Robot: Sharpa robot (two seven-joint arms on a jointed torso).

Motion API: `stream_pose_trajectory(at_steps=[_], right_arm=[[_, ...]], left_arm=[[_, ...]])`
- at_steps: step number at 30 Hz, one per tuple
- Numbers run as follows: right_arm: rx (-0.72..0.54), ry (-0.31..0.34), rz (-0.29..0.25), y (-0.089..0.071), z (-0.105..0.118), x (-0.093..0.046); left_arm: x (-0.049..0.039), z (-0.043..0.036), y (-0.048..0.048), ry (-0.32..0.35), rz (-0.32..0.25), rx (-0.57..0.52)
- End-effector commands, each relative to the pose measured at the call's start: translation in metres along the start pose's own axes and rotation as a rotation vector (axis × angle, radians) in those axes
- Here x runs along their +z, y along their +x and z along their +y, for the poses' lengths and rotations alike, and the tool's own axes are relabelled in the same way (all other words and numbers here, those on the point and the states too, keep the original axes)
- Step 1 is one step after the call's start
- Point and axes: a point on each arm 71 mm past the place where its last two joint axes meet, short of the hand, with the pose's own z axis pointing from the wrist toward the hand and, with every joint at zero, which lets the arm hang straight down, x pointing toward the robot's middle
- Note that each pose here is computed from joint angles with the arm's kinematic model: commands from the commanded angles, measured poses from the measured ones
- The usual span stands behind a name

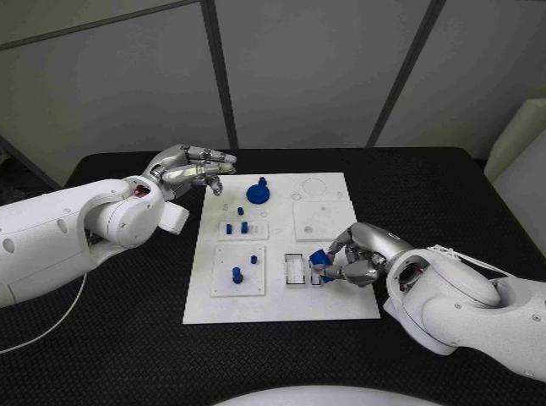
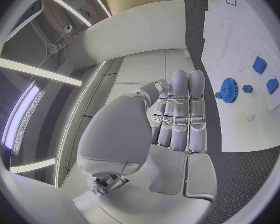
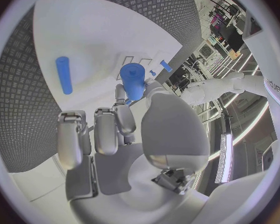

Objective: Assemble the parts on the task board

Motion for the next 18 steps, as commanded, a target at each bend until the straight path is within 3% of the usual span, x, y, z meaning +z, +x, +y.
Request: stream_pose_trajectory(at_steps=[1, 8, 18], right_arm=[[0.047, -0.025, -0.024, 0.0, 0.006, 0.002], [0.021, -0.007, 0.047, 0.012, 0.014, 0.013], [-0.031, 0.029, 0.091, 0.023, 0.023, 0.027]], left_arm=[[0.0002, -0.0015, 0.002, 0.007, 0.013, -0.007], [0.0006, -0.0015, 0.0028, 0.007, 0.016, -0.008], [0.0013, -0.0014, 0.004, 0.006, 0.02, -0.009]])
